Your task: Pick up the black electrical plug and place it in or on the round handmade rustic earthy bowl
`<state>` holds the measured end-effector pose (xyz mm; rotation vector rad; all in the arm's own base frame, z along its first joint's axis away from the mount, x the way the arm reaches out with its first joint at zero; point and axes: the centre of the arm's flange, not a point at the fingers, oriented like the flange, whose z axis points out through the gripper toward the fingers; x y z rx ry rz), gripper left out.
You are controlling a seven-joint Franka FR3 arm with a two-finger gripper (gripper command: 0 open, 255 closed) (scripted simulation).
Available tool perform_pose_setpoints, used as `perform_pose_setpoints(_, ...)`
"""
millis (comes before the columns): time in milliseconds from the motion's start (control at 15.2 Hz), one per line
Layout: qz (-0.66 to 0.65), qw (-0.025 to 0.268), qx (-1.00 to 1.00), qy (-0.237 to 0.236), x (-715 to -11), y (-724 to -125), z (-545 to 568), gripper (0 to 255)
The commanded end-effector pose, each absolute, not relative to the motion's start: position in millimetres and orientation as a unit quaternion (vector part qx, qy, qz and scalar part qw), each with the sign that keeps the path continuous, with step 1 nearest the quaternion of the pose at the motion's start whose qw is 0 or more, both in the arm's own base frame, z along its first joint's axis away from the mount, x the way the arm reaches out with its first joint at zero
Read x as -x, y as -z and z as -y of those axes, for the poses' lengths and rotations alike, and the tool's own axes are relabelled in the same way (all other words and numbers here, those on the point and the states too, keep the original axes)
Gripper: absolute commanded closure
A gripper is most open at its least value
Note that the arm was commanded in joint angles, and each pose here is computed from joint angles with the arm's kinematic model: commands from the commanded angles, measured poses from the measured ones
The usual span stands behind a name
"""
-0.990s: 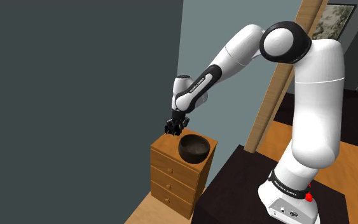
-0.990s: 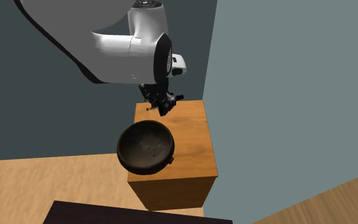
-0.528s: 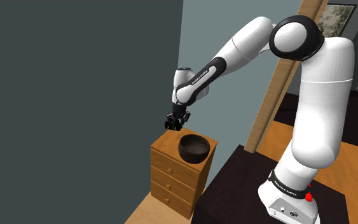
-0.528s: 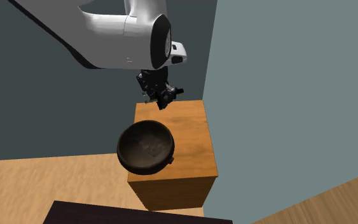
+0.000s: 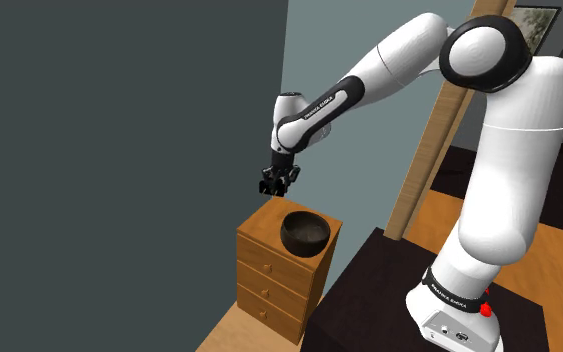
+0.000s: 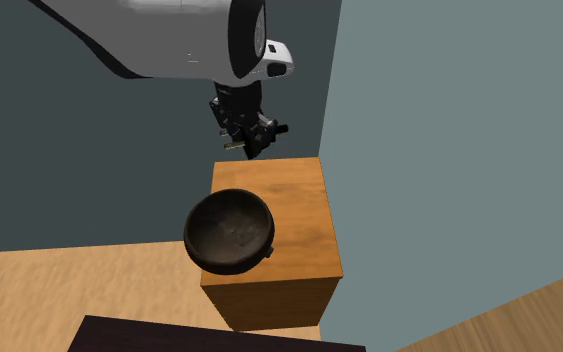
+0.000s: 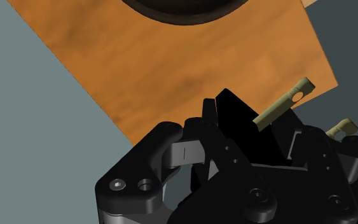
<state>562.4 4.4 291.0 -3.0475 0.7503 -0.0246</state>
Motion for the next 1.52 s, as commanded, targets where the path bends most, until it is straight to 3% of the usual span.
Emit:
perform_pose_setpoints(0,-0.239,0.002,0.971,0.008,-562.7,-301.8,-3.0,255)
perform_pose_setpoints(264,-0.239,0.002,0.971,0.008,-562.6,-318.8,-3.0,255)
perform_pose_setpoints(1122,-0.239,0.002,0.971,0.008,-384.3,-321.0,-36.4,255)
perform_pose_setpoints(1452,-0.239,0.002,0.971,0.008,-384.3,-294.6,-36.4,255)
